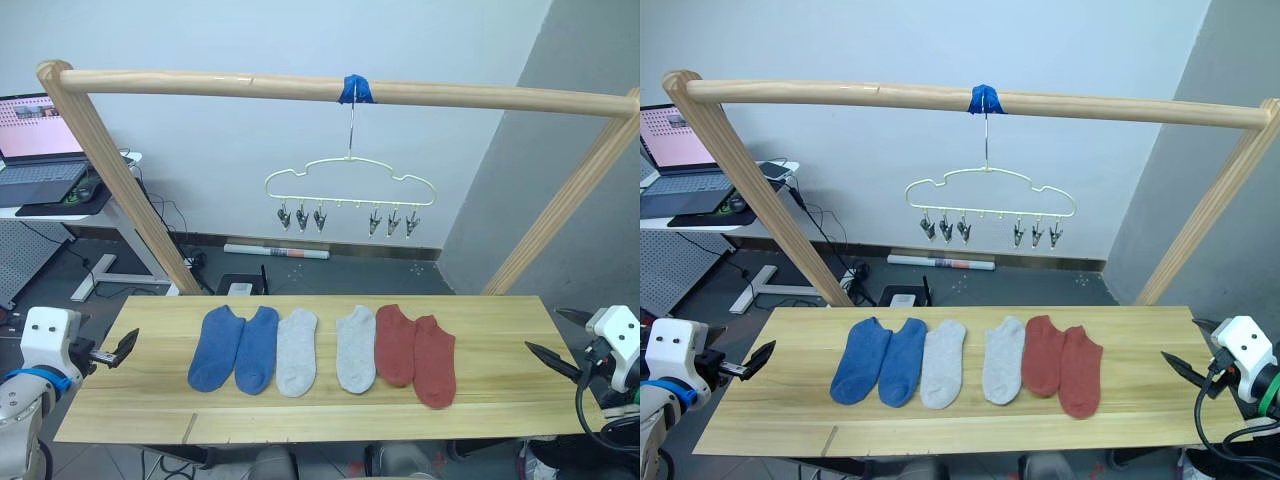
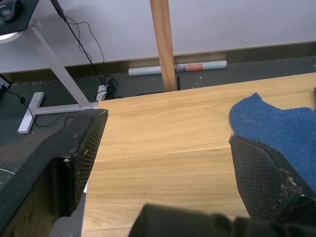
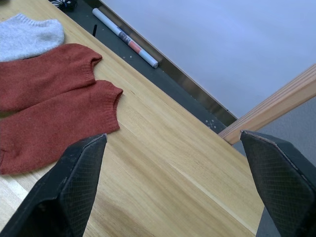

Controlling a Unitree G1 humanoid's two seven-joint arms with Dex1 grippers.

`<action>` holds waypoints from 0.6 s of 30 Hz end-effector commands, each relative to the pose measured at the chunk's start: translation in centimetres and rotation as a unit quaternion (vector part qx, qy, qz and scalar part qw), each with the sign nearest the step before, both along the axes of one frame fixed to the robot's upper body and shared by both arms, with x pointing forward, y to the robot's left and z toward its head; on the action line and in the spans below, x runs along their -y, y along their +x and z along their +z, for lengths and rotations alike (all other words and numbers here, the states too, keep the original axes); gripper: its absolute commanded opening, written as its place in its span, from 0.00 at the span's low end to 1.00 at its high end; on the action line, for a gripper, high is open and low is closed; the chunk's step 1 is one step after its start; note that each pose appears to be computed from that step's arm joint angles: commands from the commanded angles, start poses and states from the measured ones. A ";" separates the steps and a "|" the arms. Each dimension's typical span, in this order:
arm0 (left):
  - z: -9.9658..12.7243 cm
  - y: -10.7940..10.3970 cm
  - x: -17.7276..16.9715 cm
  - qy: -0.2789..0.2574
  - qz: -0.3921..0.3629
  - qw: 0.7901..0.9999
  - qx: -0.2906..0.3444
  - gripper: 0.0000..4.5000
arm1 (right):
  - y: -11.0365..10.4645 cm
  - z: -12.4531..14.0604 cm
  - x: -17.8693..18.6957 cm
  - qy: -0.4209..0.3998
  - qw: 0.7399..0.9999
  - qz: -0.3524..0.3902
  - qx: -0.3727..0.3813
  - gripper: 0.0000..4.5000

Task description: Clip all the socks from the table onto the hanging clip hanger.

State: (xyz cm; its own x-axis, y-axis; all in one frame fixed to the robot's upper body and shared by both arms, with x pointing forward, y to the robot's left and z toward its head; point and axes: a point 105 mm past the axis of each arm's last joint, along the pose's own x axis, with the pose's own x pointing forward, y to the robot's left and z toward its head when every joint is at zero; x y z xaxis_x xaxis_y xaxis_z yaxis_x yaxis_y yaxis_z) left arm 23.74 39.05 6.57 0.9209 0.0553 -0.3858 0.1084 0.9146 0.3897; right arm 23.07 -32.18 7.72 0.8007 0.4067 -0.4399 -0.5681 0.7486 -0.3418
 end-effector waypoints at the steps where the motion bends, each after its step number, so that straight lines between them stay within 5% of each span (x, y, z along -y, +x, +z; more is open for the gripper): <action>1: 2.4 0.6 -0.5 0.015 -0.003 0.999 0.040 0.99 | 0.2 1.6 -0.1 -0.015 1.000 0.012 0.021 1.00; 10: 3.3 1.3 0.8 -0.015 -0.028 0.996 0.081 0.99 | -0.1 1.8 -0.7 -0.017 1.000 0.013 0.019 1.00; 18: 4.4 3.5 7.3 -0.066 -0.114 0.985 0.112 0.99 | -1.1 2.6 -3.1 -0.006 0.999 0.037 0.034 1.00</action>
